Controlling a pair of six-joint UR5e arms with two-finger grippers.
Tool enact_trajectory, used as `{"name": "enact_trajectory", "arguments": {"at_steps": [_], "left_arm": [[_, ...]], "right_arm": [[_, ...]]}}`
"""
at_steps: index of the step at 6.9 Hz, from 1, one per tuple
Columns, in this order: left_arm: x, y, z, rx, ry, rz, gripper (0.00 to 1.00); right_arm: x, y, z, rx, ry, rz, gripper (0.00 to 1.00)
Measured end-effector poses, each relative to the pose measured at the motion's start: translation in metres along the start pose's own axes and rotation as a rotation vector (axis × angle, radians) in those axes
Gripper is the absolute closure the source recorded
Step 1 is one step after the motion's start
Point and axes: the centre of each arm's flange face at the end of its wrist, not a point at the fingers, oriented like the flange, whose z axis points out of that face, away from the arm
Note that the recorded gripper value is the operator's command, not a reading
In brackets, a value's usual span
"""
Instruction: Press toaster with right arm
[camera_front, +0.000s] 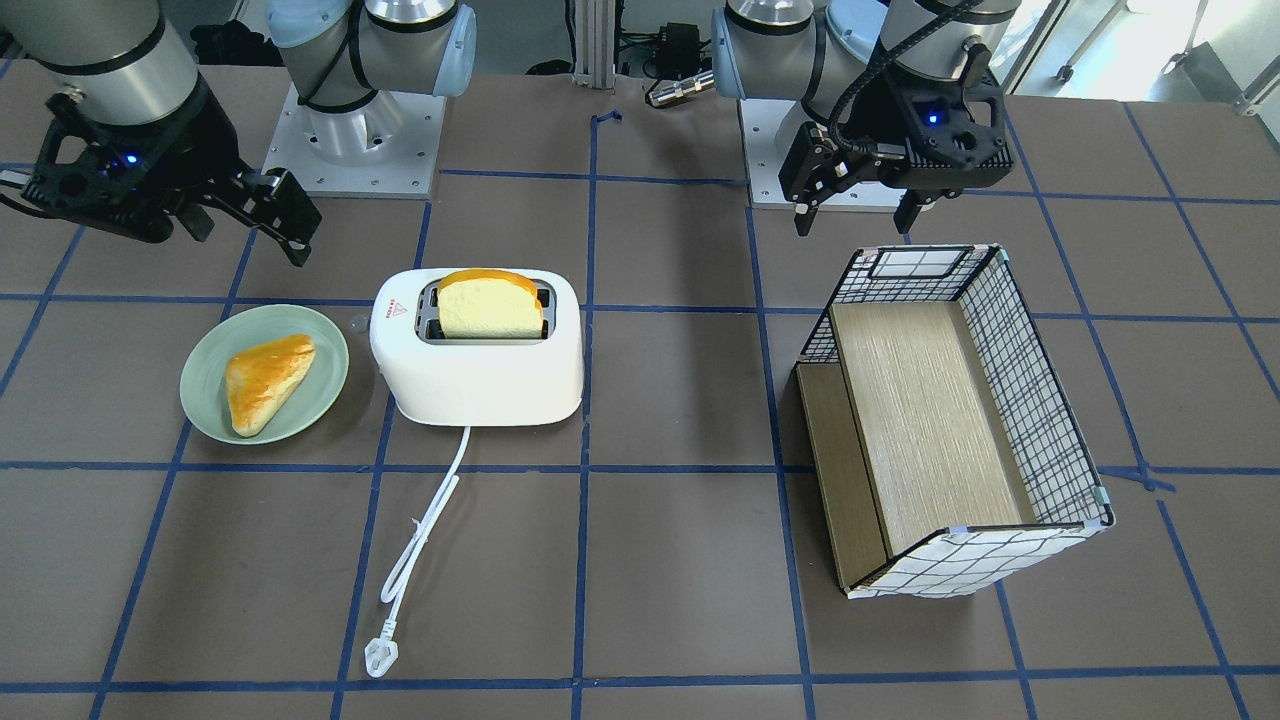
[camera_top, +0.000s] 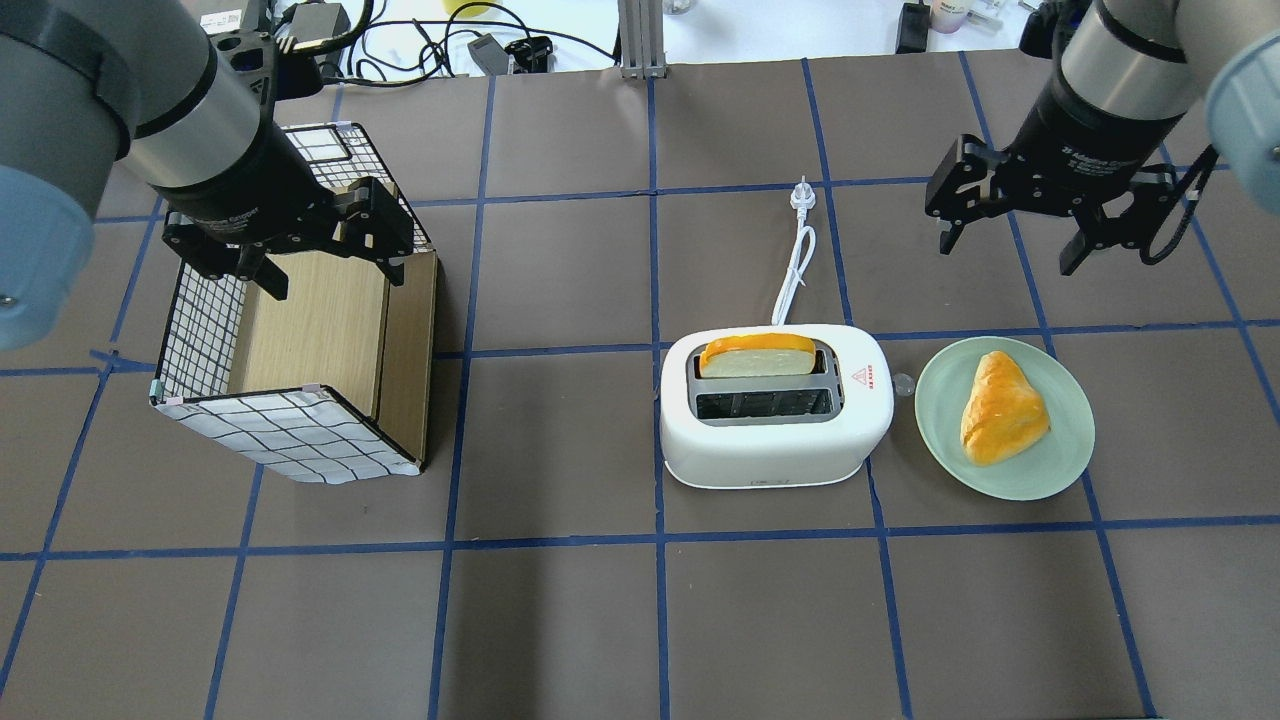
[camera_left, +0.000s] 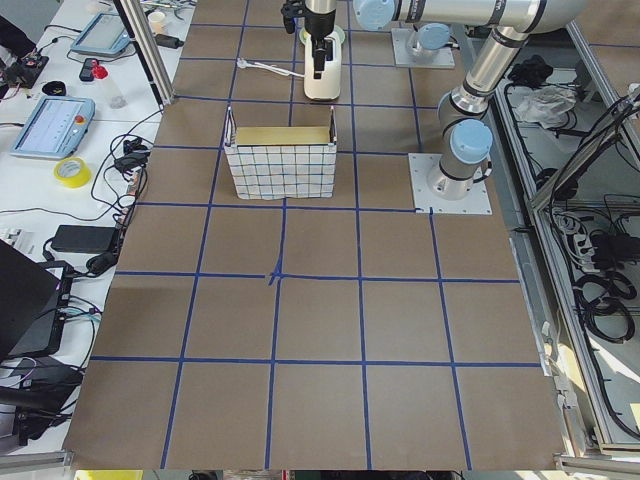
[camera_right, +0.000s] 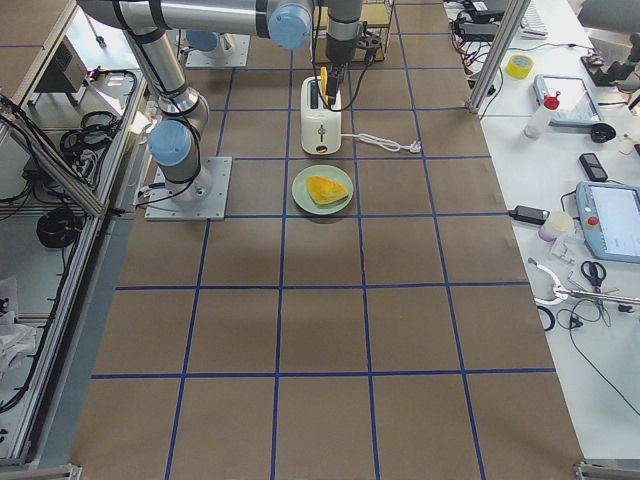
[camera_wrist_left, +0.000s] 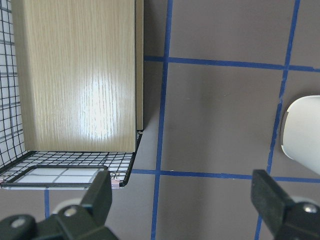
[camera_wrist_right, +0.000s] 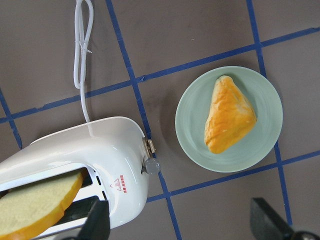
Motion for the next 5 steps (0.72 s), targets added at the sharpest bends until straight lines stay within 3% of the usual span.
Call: {"name": "enact_trajectory", "arguments": {"at_steps": [2, 5], "left_arm": [[0.0, 0.0, 0.0, 0.0, 0.0, 0.0, 0.0], [0.0, 0.0, 0.0, 0.0, 0.0, 0.0, 0.0]], "right_arm": [[-0.022, 0.012, -0.008, 0.018, 0.013, -0.018, 0.0], [-0.03, 0.015, -0.021, 0.016, -0.024, -0.02, 0.0]]}}
